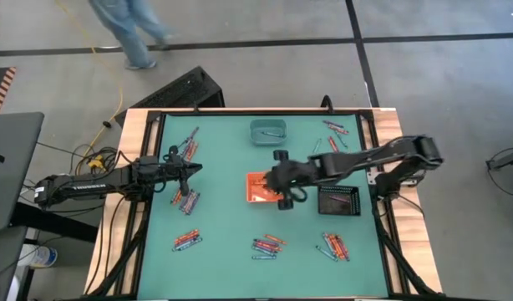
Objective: Sort crayons
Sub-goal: Put the violet crayon into the black bin
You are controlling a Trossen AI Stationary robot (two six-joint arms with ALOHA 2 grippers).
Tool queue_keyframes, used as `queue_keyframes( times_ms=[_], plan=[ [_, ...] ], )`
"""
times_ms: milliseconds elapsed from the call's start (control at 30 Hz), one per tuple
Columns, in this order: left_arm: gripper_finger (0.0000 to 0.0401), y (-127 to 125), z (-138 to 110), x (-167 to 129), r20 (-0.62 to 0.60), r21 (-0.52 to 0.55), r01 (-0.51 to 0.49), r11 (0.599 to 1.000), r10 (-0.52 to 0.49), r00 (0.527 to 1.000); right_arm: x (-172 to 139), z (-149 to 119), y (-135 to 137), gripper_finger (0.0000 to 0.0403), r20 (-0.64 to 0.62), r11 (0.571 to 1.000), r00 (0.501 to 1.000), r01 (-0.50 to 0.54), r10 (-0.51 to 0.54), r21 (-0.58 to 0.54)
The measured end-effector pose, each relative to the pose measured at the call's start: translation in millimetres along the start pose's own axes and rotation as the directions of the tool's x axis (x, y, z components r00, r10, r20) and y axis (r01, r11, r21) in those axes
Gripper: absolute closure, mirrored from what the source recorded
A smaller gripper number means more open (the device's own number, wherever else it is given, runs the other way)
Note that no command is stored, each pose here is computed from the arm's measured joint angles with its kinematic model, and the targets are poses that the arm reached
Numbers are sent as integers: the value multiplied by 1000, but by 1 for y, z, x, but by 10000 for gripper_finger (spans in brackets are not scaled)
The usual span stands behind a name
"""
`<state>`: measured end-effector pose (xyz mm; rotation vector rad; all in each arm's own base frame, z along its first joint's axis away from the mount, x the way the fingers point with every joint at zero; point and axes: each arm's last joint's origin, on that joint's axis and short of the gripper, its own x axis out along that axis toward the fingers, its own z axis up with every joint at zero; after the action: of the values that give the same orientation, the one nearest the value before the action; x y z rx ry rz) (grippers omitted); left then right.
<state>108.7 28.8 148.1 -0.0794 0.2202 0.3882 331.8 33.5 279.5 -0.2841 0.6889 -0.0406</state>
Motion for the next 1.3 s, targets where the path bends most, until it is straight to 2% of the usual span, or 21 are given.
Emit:
queue_keyframes(
  times_ms=[200,333,467,533,667,767,900,967,1067,1133,1300],
  plan=[
    [384,0,0,0,0,0,0,1000,0,1000,-15,-53,-7,295,233,999,972,-33,32,2],
    [384,0,1,0,6,-8,0,1000,0,1000,-27,-86,-24,295,447,999,894,-15,-9,49],
    [384,0,1,0,15,-190,-10,982,13,1000,-40,-107,-41,295,628,999,778,-16,-17,47],
    [384,1,2,0,20,-283,-27,959,34,999,-44,-113,-49,295,661,998,750,-19,-24,57],
    [385,3,11,0,5,-315,-59,947,64,998,-43,-120,-62,295,644,995,761,15,-73,95],
    [392,9,33,0,-45,-312,-192,930,188,981,-35,-128,-68,295,590,994,802,36,-89,100],
    [400,23,62,12,-220,-291,-366,884,311,925,-17,-138,-69,295,517,994,853,23,-76,107],
    [400,34,69,24,-334,-258,-466,846,374,865,-9,-141,-68,295,505,997,861,39,-65,62],
    [399,56,71,45,-478,-219,-590,777,442,759,-10,-136,-70,295,564,996,821,92,-87,19],
    [399,71,70,58,-549,-191,-623,759,443,708,-14,-131,-72,295,604,993,790,115,-105,22],
    [399,105,74,91,-629,-116,-642,758,444,638,-17,-130,-73,295,618,992,778,120,-113,31]
  ],
)
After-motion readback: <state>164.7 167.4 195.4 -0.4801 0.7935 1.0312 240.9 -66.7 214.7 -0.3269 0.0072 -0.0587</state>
